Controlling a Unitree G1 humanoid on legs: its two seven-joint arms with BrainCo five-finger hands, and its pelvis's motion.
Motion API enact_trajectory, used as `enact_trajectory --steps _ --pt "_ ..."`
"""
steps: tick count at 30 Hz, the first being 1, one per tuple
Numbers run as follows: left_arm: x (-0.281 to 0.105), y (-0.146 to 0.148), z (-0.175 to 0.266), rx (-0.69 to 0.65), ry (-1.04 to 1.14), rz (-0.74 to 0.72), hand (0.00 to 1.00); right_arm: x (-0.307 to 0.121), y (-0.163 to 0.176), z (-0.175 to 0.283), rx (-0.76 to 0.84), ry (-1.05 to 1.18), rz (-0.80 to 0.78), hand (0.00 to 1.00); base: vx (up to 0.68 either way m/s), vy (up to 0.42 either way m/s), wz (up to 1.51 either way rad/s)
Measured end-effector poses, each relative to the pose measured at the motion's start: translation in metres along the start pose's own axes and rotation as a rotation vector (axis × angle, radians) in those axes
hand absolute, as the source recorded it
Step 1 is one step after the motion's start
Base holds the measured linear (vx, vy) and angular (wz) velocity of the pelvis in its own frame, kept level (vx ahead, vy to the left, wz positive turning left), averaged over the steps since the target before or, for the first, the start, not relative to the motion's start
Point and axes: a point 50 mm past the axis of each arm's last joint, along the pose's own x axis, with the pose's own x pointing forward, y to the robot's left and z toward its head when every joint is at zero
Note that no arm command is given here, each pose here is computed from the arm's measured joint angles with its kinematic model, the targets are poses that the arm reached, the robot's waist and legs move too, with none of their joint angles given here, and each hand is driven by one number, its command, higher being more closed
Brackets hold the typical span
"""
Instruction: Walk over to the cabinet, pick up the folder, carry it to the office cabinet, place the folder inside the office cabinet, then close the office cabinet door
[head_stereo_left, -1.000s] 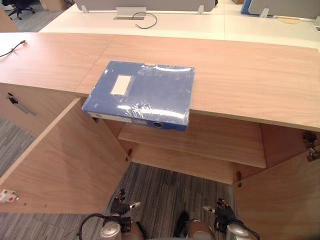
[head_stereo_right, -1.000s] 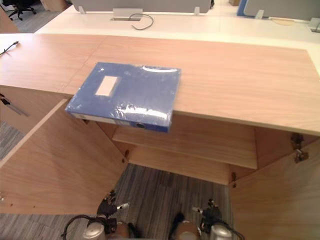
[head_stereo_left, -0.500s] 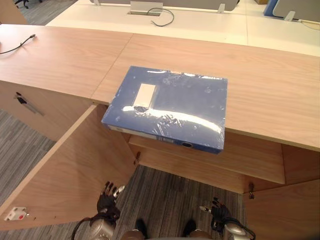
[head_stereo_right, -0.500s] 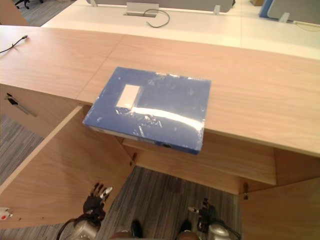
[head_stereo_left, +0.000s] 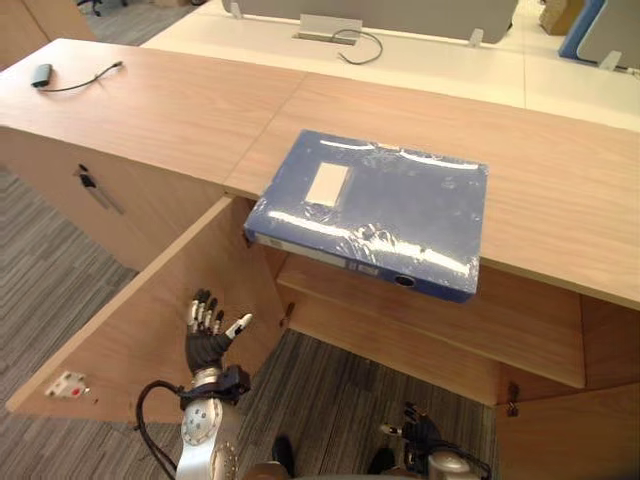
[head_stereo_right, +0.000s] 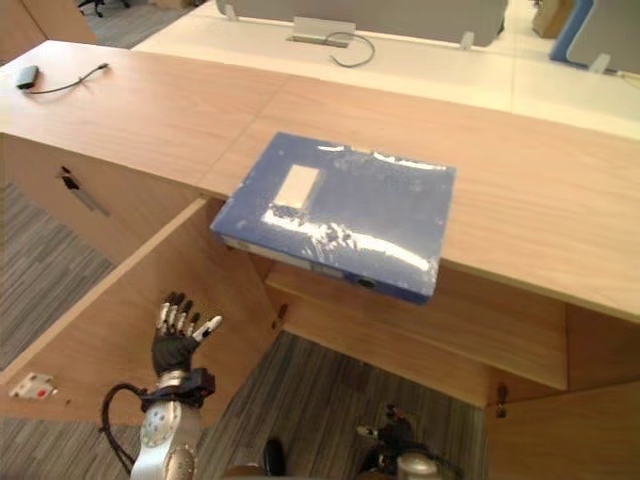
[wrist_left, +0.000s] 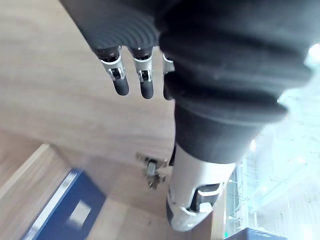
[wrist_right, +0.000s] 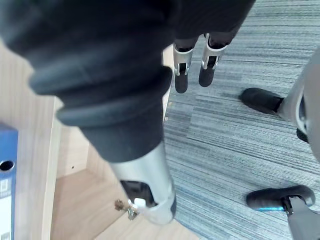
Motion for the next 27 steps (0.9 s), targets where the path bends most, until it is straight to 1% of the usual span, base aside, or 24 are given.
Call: enact_trajectory --steps 2,4,7,8,11,13,16,20,22,27 --pt "-0.002 -0.003 0.014 0.153 -0.108 0.046 0.00 -0.001 0.003 0.000 -0.018 -0.013 -0.004 0.00 -0.09 0.006 0.00" --pt "-0.003 -0.005 0.022 0.238 -0.178 0.087 0.00 -0.001 0.003 0.000 -0.023 -0.013 -0.021 0.00 -0.05 -0.001 -0.01" --pt "-0.004 -0.008 0.030 0.328 -0.242 0.137 0.00 -0.002 0.002 -0.004 -0.029 -0.006 -0.040 0.00 -0.01 -0.004 -0.02" --pt "-0.005 -0.010 0.033 0.378 -0.274 0.156 0.00 -0.002 0.003 -0.005 -0.064 -0.006 -0.039 0.00 0.00 0.000 0.00" --pt "-0.003 -0.018 0.041 0.428 -0.336 0.170 0.00 -0.003 0.004 -0.006 -0.097 -0.004 -0.031 0.00 0.01 0.003 -0.05" --pt "0.002 -0.028 0.052 0.480 -0.426 0.177 0.00 -0.003 0.004 -0.006 -0.120 -0.005 -0.023 0.00 0.00 0.012 -0.13" --pt "0.006 -0.045 0.066 0.536 -0.555 0.146 0.00 -0.003 0.004 -0.006 -0.151 -0.011 -0.013 0.00 -0.01 0.016 -0.10" --pt "0.010 -0.071 0.085 0.698 -0.800 0.059 0.00 -0.003 -0.002 -0.008 -0.210 -0.008 0.000 0.00 -0.03 0.009 -0.18" --pt "0.011 -0.077 0.090 0.762 -0.879 0.040 0.00 -0.002 -0.005 -0.009 -0.223 -0.005 0.002 0.00 -0.02 0.004 -0.08" --pt "0.013 -0.075 0.092 0.850 -0.945 0.020 0.00 -0.002 -0.009 -0.008 -0.255 -0.011 0.011 0.00 -0.05 -0.003 -0.11"
